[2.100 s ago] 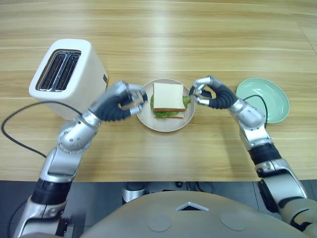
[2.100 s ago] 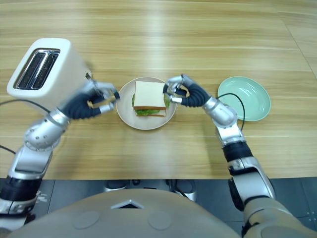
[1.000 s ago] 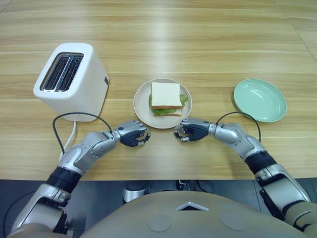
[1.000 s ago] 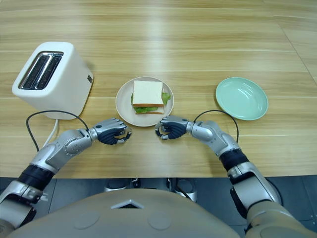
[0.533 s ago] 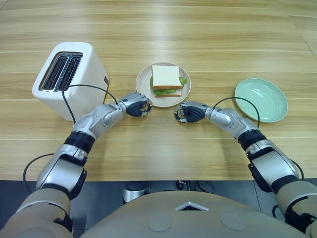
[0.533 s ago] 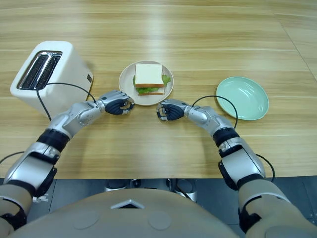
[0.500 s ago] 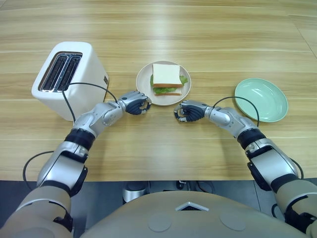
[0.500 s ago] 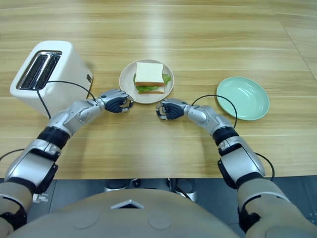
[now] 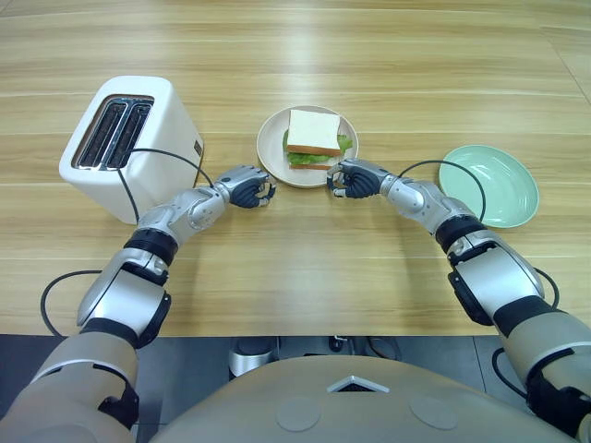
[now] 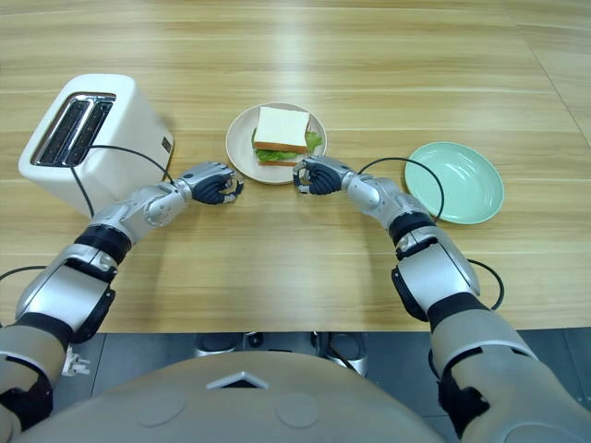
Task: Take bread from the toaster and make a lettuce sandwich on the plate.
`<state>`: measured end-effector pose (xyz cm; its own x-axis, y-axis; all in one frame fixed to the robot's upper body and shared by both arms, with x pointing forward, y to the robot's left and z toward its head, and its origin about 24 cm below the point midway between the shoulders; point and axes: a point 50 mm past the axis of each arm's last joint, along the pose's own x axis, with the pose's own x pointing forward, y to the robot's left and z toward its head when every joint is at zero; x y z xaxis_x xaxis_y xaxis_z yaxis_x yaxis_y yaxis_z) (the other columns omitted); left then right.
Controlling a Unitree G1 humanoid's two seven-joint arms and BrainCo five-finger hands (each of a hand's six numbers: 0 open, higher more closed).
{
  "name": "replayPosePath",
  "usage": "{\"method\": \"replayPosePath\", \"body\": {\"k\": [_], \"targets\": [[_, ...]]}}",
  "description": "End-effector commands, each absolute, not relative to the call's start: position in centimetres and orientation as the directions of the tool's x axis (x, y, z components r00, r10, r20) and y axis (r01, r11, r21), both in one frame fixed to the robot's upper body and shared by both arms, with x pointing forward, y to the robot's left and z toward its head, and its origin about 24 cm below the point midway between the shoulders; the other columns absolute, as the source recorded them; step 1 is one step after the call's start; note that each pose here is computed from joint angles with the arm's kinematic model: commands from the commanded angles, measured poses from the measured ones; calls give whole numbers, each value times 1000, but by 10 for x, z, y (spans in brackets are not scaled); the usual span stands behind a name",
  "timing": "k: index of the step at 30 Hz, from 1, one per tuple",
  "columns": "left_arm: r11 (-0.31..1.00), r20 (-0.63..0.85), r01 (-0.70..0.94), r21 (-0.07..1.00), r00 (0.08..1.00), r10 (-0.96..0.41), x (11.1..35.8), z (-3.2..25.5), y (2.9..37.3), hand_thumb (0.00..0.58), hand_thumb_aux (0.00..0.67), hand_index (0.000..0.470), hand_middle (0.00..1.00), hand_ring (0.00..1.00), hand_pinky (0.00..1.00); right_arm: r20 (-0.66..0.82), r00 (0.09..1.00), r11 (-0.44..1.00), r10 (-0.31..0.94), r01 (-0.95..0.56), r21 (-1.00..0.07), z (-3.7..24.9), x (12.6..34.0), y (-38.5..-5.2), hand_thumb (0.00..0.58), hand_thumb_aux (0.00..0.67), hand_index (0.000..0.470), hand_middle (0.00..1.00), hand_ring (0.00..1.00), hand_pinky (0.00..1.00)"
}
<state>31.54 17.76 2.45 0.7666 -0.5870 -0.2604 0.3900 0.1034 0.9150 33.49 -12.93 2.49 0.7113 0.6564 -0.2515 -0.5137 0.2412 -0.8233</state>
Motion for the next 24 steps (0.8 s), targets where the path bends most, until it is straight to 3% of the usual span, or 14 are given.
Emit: {"method": "replayPosePath", "body": {"k": [1, 2, 3, 4, 5, 6, 7, 8, 9, 15, 19, 24], "targets": [[237, -107, 311, 920, 783, -613, 307, 40, 178, 580, 652, 447, 1000, 1000, 1000, -238, 712, 272, 661, -523, -808, 18, 327, -135, 580, 670, 460, 1000, 1000, 1000], [282, -53, 279, 918, 790, -610, 305, 46, 178, 542, 499, 343, 1000, 1000, 1000, -224, 707, 282, 671, -523, -804, 18, 325, -136, 580, 670, 460, 1000, 1000, 1000], [333, 6, 245, 911, 797, -604, 303, 54, 178, 458, 363, 249, 1000, 1000, 1000, -199, 699, 301, 687, -522, -798, 19, 322, -137, 580, 670, 460, 1000, 1000, 1000], [394, 67, 215, 894, 804, -591, 301, 61, 179, 209, 134, 92, 937, 937, 937, -156, 688, 334, 708, -522, -785, 23, 319, -136, 580, 670, 460, 1000, 1000, 1000], [460, 135, 180, 869, 809, -572, 298, 70, 180, 0, 0, 0, 286, 286, 286, -99, 678, 381, 728, -520, -765, 27, 316, -136, 580, 670, 460, 1000, 1000, 1000], [532, 204, 147, 834, 813, -545, 295, 78, 180, 0, 0, 0, 0, 0, 0, -32, 668, 432, 743, -515, -740, 33, 313, -136, 545, 504, 346, 1000, 1000, 1000], [602, 267, 125, 789, 812, -518, 290, 85, 180, 0, 0, 0, 0, 0, 0, 41, 659, 484, 751, -507, -713, 39, 310, -135, 363, 260, 179, 992, 992, 992], [665, 325, 106, 739, 808, -491, 286, 92, 179, 0, 0, 0, 0, 0, 0, 112, 651, 535, 750, -498, -683, 45, 307, -134, 0, 0, 0, 557, 557, 557], [722, 380, 87, 686, 804, -457, 281, 98, 178, 0, 0, 0, 0, 0, 0, 184, 644, 583, 743, -487, -650, 51, 304, -132, 0, 0, 0, 0, 0, 0], [900, 553, 22, 436, 782, -287, 261, 121, 177, 0, 0, 0, 0, 0, 0, 512, 663, 838, 546, -420, -349, 80, 299, -123, 0, 0, 0, 0, 0, 0], [952, 556, 42, 305, 803, -213, 260, 114, 175, 0, 0, 0, 0, 0, 0, 542, 722, 903, 430, -352, -248, 78, 306, -119, 0, 0, 0, 0, 0, 0], [969, 534, 41, 244, 828, -169, 258, 99, 171, 0, 0, 0, 0, 0, 0, 556, 766, 947, 321, -271, -173, 76, 311, -118, 0, 0, 0, 0, 0, 0]]}}
